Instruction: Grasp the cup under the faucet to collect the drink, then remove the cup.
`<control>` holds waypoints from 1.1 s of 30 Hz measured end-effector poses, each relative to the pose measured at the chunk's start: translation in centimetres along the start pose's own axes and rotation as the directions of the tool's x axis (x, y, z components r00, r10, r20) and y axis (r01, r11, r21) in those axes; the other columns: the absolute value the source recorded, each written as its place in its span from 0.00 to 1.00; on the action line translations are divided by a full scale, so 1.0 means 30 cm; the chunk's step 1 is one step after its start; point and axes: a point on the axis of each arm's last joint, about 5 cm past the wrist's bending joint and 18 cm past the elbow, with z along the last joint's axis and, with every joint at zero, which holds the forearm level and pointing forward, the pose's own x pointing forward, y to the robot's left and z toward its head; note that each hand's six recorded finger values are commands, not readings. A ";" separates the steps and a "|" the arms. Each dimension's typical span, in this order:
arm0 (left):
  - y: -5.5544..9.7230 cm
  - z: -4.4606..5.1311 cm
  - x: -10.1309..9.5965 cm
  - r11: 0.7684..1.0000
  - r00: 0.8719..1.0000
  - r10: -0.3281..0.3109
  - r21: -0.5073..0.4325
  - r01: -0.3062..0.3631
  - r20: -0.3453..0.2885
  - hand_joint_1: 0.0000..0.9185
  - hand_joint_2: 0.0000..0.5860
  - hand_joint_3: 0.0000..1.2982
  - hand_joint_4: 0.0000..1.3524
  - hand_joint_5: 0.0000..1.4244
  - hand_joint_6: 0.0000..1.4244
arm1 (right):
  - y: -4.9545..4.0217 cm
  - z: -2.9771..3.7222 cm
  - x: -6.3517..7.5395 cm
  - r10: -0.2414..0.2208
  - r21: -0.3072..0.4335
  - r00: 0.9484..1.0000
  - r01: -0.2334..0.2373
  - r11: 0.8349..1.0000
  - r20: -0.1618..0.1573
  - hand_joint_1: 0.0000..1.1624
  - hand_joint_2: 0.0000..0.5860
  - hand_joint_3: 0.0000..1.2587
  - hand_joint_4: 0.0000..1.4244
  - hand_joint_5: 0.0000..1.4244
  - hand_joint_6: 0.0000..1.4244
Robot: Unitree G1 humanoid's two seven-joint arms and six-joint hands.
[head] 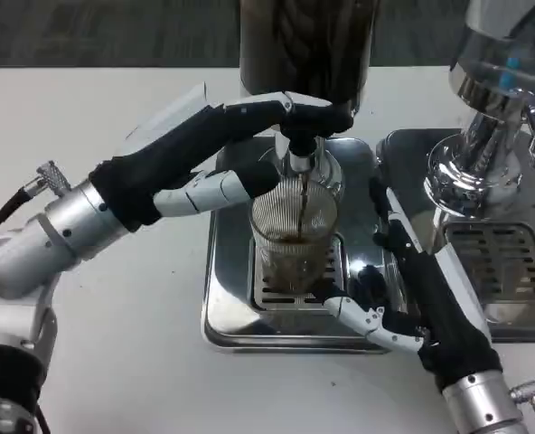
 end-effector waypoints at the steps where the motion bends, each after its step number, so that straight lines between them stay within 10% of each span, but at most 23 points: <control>1: 0.000 0.000 0.000 1.000 1.000 0.000 0.000 0.000 0.000 0.00 0.22 0.25 0.20 0.19 0.16 | 0.000 0.000 0.002 0.002 0.001 1.000 -0.002 1.000 -0.001 0.61 0.34 0.00 0.00 0.00 0.07; 33: 0.001 0.009 -0.020 1.000 1.000 0.014 0.021 -0.014 -0.002 0.00 0.24 0.27 0.22 0.20 0.16 | 0.024 -0.006 0.101 0.087 0.059 0.996 -0.085 0.995 -0.017 0.60 0.35 0.00 0.00 0.00 0.04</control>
